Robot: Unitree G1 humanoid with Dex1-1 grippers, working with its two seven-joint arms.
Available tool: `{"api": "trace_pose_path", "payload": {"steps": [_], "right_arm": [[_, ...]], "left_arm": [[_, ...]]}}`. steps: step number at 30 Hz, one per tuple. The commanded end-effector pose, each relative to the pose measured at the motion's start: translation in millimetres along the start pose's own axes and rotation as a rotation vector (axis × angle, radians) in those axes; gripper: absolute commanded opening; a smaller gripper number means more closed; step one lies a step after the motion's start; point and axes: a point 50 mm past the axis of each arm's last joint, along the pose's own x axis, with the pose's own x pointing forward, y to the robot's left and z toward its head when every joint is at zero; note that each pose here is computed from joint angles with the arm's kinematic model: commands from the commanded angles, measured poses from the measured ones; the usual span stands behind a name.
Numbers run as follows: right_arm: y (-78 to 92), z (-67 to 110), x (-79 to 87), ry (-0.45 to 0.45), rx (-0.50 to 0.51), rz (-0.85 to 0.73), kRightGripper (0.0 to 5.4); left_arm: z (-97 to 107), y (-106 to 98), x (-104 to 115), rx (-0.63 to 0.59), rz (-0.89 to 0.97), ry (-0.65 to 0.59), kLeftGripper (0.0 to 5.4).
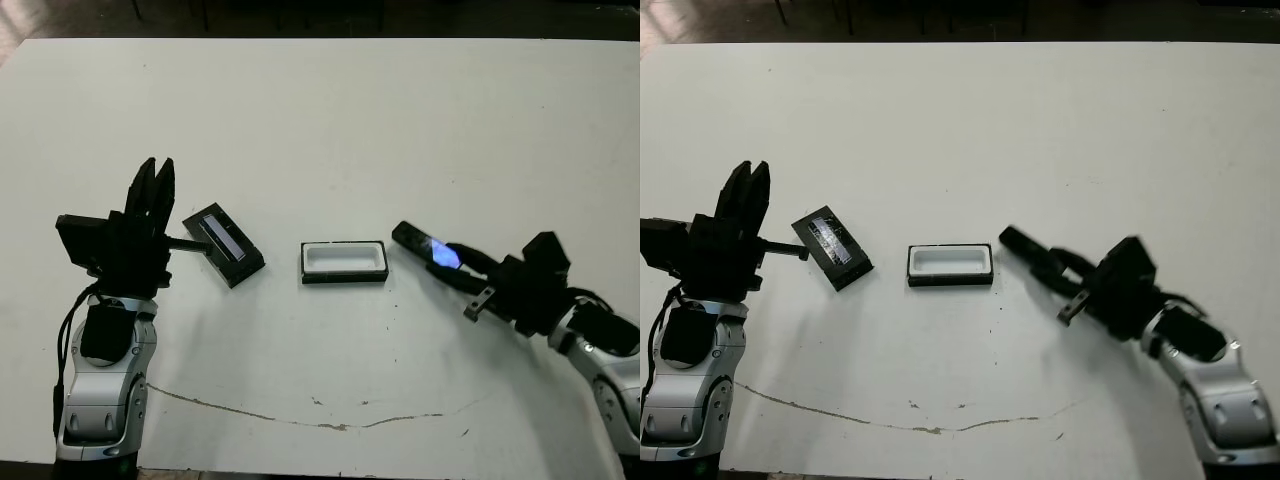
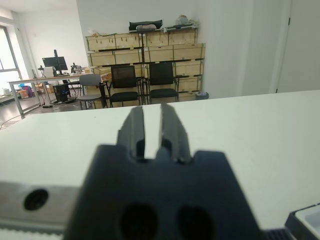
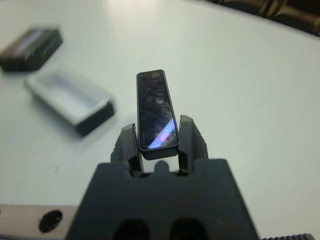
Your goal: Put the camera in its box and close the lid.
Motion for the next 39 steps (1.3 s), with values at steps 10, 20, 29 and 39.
{"api": "trace_pose_path", "payload": {"steps": [10,20,29,39], "right_arm": [[-29.5,87.9,39.6,-0.161,-0.15,0.146,0.04],[-29.2,84.4,81.9,-0.001,-0.265,0.461,0.04],[-7.0,82.1,92.8,0.197,-0.396,0.64,0.04],[6.2,67.2,91.7,0.346,-0.426,0.754,0.04]], "left_arm": [[-6,0,-3,0.003,-0.006,0.035,0.0],[-4,1,-4,0.003,0.007,0.035,0.0],[-4,1,-3,0.007,0.005,0.037,0.0],[-5,1,-2,0.007,0.008,0.037,0.0]]}}
